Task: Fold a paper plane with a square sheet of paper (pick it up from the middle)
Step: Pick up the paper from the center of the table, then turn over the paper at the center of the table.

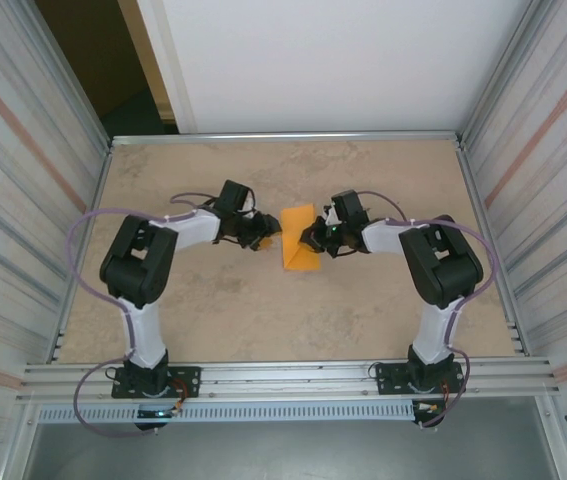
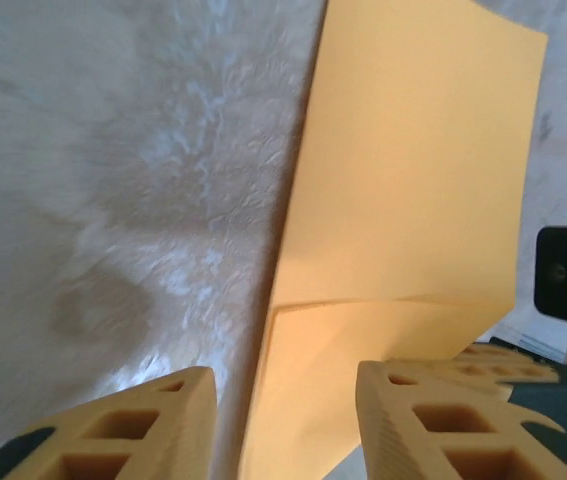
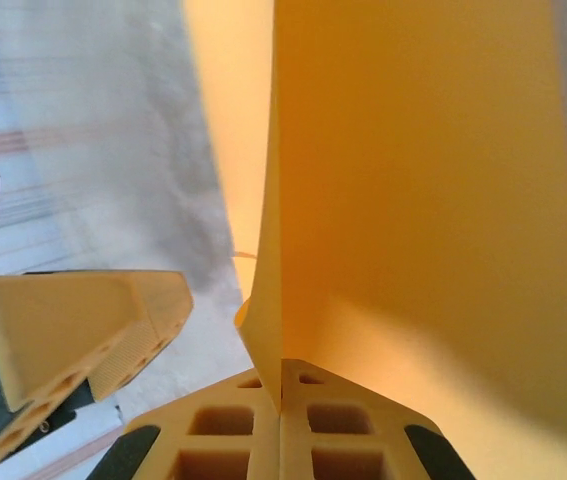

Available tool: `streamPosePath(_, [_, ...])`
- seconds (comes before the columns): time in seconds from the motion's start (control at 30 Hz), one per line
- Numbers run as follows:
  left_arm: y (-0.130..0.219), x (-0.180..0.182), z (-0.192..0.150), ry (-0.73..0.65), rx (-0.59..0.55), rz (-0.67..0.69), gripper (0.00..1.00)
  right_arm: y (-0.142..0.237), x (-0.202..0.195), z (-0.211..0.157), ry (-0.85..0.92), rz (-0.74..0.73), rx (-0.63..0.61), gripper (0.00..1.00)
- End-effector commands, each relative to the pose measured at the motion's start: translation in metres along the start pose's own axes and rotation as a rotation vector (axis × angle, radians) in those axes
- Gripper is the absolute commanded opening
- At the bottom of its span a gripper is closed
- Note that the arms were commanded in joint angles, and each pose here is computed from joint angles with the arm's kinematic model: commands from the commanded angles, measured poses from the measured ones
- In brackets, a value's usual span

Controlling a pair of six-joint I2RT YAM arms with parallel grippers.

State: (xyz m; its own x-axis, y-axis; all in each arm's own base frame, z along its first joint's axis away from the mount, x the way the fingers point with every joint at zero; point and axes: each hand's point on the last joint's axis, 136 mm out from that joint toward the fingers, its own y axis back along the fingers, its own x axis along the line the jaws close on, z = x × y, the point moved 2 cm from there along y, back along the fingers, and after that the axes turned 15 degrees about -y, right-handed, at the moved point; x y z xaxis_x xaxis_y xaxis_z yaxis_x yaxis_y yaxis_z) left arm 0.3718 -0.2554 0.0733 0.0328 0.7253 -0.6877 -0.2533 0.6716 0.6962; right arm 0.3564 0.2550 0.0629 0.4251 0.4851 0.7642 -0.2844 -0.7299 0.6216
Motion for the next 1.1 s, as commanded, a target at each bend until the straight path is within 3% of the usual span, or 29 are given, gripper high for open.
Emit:
streamPosePath(0.0, [0.041, -0.023, 0.017, -0.061, -0.117, -0.093, 0.52, 0.031, 0.043, 0.006, 0.124, 0.122, -0.058, 0.03])
streamPosePath(0.27, [0.091, -0.072, 0.018, -0.223, -0.253, -0.338, 0.84, 0.081, 0.104, 0.0, 0.231, 0.331, -0.035, 0.03])
streamPosePath(0.5, [0.096, -0.116, 0.004, -0.336, -0.247, -0.512, 0.92, 0.104, 0.137, -0.014, 0.268, 0.458, 0.029, 0.04])
streamPosePath(0.7, [0.092, -0.132, 0.001, -0.367, -0.219, -0.567, 0.9, 0.108, 0.143, -0.022, 0.263, 0.501, 0.074, 0.06])
streamPosePath(0.83, [0.089, -0.138, 0.002, -0.367, -0.2, -0.591, 0.82, 0.11, 0.144, -0.025, 0.261, 0.508, 0.088, 0.07])
streamPosePath(1.07, [0.091, -0.143, 0.005, -0.366, -0.202, -0.62, 0.52, 0.11, 0.139, -0.022, 0.241, 0.501, 0.097, 0.09])
